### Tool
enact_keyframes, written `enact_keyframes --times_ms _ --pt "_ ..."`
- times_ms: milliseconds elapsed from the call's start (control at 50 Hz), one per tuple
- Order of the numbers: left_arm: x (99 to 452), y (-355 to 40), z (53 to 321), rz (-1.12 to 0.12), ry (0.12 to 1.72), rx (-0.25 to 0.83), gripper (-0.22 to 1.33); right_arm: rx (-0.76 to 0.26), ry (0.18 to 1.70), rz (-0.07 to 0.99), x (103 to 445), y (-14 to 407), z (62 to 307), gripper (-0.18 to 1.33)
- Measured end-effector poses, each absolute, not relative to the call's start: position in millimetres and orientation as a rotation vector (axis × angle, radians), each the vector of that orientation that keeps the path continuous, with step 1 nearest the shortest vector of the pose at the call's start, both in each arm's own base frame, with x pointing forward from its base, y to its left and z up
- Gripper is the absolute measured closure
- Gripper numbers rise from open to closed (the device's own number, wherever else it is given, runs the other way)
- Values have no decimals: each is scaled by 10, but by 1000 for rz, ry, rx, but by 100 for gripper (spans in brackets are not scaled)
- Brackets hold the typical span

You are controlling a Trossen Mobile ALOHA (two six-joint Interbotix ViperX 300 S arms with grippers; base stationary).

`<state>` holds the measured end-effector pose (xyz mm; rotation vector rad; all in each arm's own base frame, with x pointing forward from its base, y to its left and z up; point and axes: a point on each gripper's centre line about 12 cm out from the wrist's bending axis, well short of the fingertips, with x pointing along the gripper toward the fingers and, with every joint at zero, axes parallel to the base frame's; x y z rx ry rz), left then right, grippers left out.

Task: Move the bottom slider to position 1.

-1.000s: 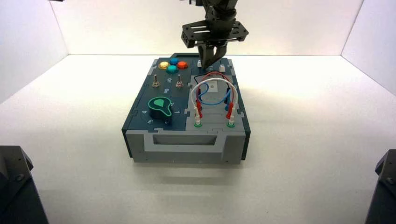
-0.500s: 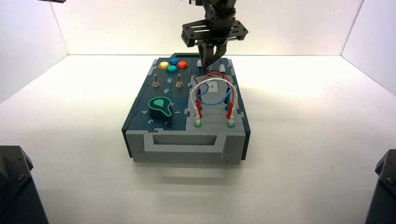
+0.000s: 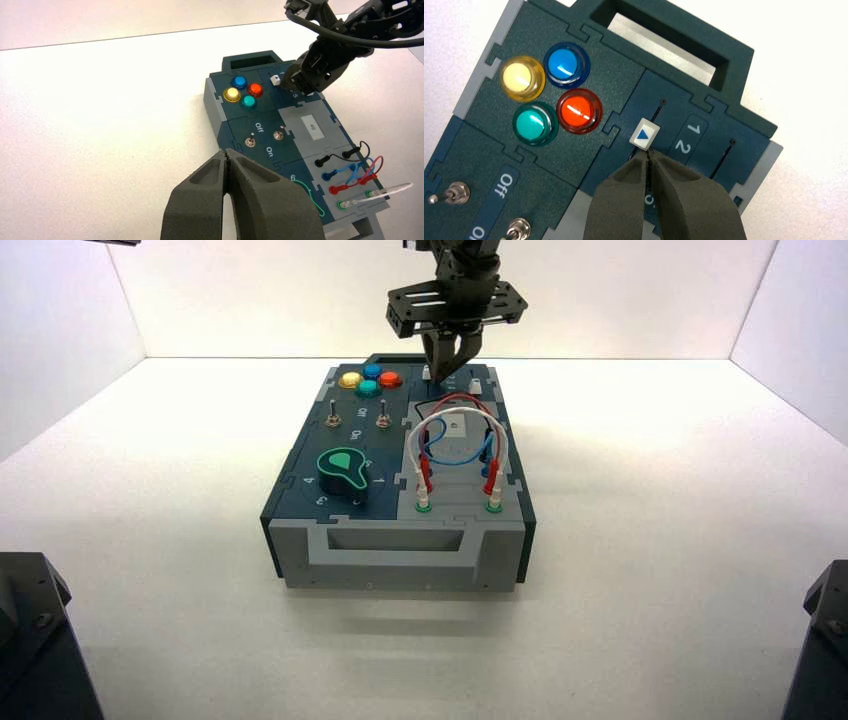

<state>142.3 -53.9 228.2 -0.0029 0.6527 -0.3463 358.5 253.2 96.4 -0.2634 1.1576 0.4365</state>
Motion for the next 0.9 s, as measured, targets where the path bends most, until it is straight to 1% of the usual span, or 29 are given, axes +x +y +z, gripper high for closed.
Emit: enact_keyframes --times_ms 900 --pt "1424 -539 2283 -347 651 -2 127 -263 1162 428 3719 2591 949 128"
